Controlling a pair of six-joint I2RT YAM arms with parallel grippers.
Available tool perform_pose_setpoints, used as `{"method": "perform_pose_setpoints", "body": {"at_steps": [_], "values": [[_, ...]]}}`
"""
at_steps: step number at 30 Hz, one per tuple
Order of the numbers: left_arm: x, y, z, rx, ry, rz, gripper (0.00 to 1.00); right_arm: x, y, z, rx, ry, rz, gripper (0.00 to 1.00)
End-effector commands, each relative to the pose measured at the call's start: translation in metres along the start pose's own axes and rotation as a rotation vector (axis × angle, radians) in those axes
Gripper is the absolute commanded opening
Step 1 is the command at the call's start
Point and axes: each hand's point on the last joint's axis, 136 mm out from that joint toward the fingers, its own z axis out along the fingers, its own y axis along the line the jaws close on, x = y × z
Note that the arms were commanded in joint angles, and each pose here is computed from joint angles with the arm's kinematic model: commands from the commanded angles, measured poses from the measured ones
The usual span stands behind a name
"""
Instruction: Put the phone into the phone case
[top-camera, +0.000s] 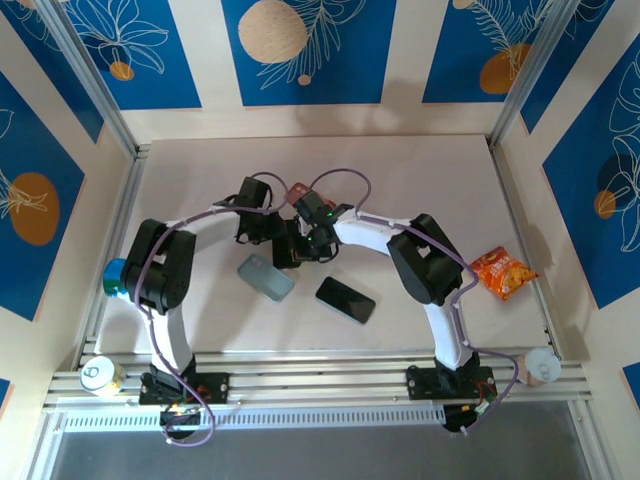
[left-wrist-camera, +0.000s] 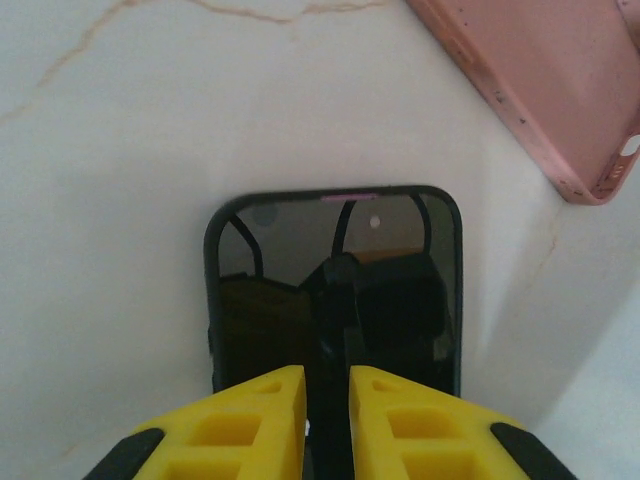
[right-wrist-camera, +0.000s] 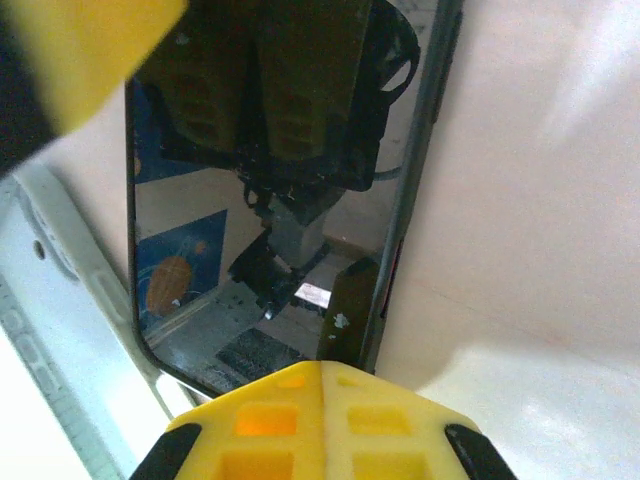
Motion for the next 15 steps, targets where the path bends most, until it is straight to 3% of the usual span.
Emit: {"method": "perform_pose_setpoints", "body": {"at_steps": [1, 15], "values": [[-0.016, 0.005, -0.034, 0.009, -0.026, -0.028, 0.19, 0.083, -0.06, 0.067, 0.185, 0.269, 0.08, 0.0], [-0.022, 0.026, -0.089, 0.041, -0.107, -0.125, 0.2, 0.024, -0.042, 0.076, 0.094, 0.227, 0.179, 0.0]]}}
